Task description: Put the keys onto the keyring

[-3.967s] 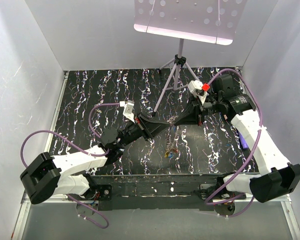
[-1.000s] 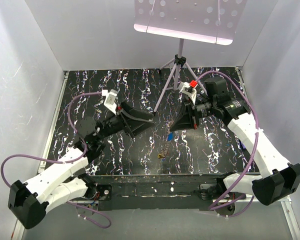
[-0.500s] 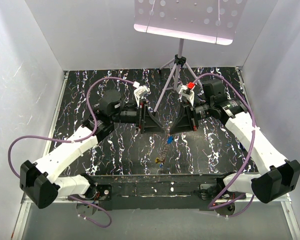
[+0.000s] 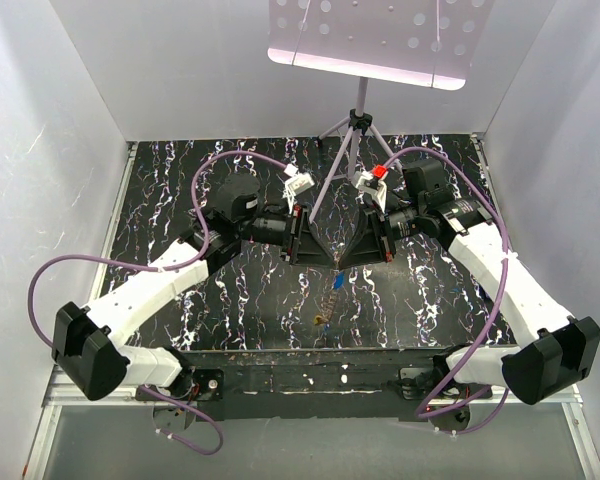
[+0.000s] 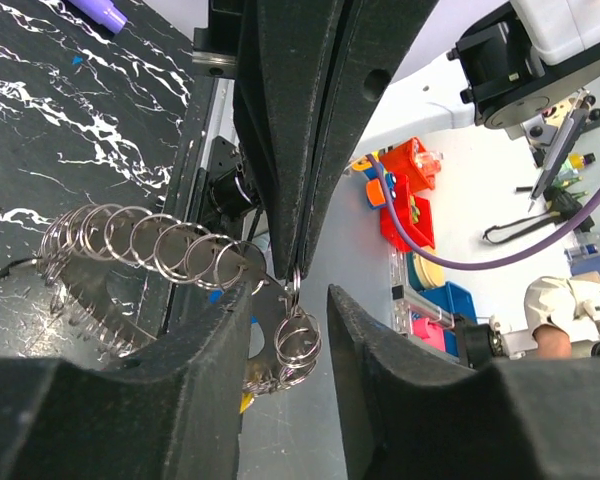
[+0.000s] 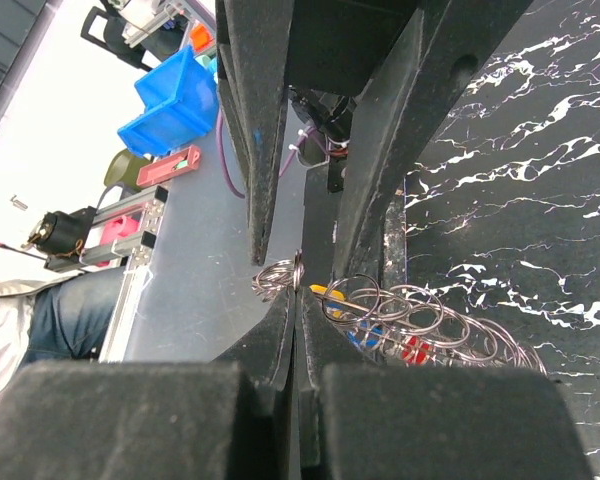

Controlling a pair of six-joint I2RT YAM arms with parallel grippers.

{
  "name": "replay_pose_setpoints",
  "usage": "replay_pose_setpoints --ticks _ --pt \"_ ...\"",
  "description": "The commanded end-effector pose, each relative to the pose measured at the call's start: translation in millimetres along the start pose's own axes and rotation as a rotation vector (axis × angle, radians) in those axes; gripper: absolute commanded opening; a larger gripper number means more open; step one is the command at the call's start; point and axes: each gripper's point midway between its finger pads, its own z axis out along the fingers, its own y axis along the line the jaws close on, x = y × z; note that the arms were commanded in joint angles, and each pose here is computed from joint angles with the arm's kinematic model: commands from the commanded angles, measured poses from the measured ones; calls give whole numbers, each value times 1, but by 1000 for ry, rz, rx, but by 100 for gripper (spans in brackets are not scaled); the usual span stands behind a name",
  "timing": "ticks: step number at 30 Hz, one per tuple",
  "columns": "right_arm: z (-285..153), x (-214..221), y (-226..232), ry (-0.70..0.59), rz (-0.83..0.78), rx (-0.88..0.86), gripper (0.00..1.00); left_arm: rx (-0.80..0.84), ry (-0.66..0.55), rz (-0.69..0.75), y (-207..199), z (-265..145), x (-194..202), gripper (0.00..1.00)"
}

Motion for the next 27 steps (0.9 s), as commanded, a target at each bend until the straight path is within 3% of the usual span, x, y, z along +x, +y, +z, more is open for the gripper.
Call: replay_pose_setpoints --ticks 1,4,8,13,14,15,17,18,24,27 --pt "1 -5 9 -7 -28 -35 1 55 18 51 -19 3 -6 31" --pt "1 -5 8 -7 -31 -31 1 68 37 42 -20 7 -3 23" --pt "1 -5 8 -5 -31 -26 1 81 55 29 -19 8 1 0" --pt "-1 -6 9 -5 -43 -9 1 48 33 62 -23 2 -1 0" --pt "-1 -8 10 -3 -58 1 5 39 16 75 -24 -1 -3 0" --pt "-3 -8 10 0 -74 16 20 27 -14 86 -25 -4 -7 0" --pt "-9 -14 14 0 -110 43 42 17 -143 143 -32 -14 -24 0" --pt "-13 -18 16 -5 -123 54 46 21 -225 166 -37 -19 -31 0" --pt "-29 -35 27 -43 -175 75 50 154 -859 216 -63 -68 -57 0" --pt "-29 -35 27 -47 -171 67 51 188 -973 219 -66 -75 -60 0"
